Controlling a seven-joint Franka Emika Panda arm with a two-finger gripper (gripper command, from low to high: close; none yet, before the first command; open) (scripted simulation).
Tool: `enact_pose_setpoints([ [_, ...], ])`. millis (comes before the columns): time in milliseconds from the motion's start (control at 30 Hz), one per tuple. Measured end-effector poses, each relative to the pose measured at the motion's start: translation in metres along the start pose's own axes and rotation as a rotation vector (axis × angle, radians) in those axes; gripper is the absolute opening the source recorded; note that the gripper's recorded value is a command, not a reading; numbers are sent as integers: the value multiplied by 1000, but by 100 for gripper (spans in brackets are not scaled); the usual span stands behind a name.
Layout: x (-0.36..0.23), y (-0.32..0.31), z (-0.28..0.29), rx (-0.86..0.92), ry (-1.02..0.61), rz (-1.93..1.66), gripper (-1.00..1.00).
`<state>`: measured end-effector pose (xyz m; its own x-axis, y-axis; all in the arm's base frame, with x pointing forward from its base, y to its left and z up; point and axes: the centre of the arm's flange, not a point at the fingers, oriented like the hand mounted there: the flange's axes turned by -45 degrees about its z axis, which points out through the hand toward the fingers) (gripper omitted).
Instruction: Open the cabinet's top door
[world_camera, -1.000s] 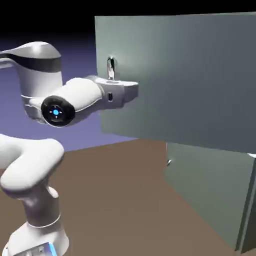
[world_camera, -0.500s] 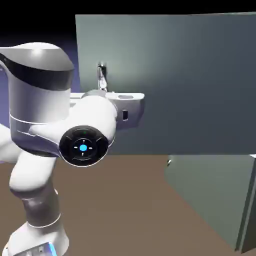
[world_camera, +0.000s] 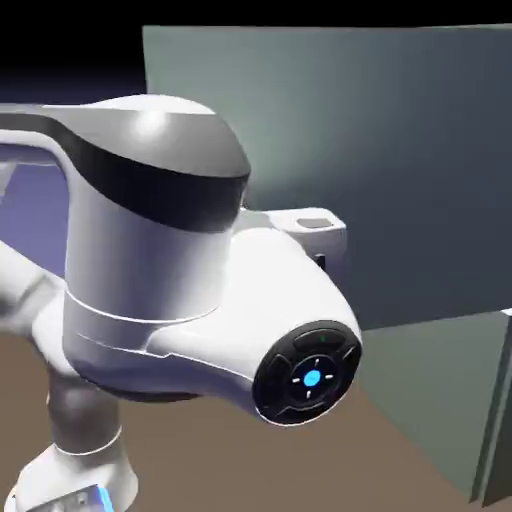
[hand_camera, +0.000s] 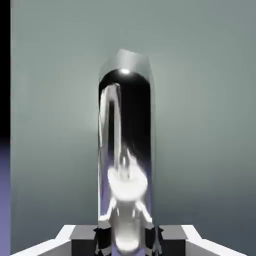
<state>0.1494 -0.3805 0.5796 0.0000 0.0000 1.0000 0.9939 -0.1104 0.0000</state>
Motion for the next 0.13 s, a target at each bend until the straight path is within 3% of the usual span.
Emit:
enact_pose_setpoints([
  [133, 0, 8, -23, 53, 0, 0, -100],
])
